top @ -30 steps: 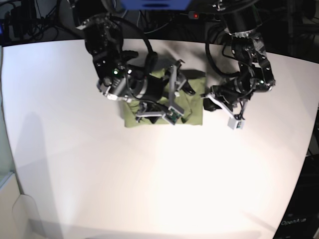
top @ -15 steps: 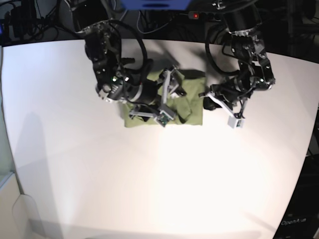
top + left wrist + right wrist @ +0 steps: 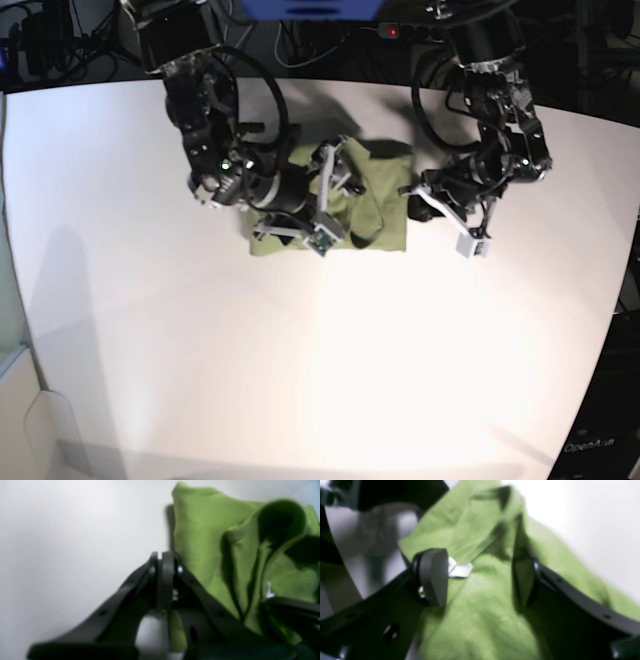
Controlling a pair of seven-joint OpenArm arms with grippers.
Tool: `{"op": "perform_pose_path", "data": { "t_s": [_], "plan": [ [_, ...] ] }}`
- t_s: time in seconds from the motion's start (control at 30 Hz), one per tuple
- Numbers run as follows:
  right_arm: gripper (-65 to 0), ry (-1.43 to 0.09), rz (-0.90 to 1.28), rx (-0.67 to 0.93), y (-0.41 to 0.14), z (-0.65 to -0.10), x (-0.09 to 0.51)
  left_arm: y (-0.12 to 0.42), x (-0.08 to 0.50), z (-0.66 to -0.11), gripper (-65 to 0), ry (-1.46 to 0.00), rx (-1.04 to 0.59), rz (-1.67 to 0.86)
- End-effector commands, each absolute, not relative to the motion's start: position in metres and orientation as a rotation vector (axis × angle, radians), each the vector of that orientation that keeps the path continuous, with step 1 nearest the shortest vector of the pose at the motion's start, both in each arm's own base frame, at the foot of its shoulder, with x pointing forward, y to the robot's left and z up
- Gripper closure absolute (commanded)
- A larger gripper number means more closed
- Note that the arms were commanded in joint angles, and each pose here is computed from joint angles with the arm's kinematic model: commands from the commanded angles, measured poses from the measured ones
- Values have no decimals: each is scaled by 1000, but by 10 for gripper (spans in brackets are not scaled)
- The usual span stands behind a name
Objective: Fold the T-shirt properly
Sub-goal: 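Press the folded bundle down with both grippers and release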
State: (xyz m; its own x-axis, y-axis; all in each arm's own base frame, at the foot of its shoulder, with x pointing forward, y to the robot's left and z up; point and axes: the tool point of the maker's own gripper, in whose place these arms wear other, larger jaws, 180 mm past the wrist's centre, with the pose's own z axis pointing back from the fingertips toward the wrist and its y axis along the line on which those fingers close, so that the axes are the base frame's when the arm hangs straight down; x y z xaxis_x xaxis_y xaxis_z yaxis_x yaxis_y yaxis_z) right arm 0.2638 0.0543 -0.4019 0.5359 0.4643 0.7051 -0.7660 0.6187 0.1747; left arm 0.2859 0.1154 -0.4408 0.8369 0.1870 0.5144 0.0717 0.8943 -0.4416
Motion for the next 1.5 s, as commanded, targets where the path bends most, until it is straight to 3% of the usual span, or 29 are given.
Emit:
{"op": "perform_pose_path", "data": {
  "t_s": [0.0, 0.17, 0.23, 0.33, 0.37, 1.0, 1.47],
  "plan": [
    [-408, -701, 774, 539, 63, -394, 269, 118, 284, -443, -28, -556, -439, 48],
    [-379, -724, 734, 594, 70, -404, 268, 118, 284, -443, -28, -556, -439, 48],
    [-276, -724, 730, 597, 70, -405, 268, 118, 284, -443, -28, -556, -439, 48],
    [-48, -731, 733, 595, 70, -403, 270, 118, 284, -443, -28, -556, -439, 48],
    [0, -733, 735, 593, 70, -401, 272, 118, 284, -443, -28, -556, -439, 48],
    [-12, -878, 812, 654, 125, -329, 296, 96, 282, -443, -28, -538, -462, -25],
    [-9, -819, 788, 675, 123, -360, 290, 111, 281, -444, -28, -535, -429, -32]
  ]
}}
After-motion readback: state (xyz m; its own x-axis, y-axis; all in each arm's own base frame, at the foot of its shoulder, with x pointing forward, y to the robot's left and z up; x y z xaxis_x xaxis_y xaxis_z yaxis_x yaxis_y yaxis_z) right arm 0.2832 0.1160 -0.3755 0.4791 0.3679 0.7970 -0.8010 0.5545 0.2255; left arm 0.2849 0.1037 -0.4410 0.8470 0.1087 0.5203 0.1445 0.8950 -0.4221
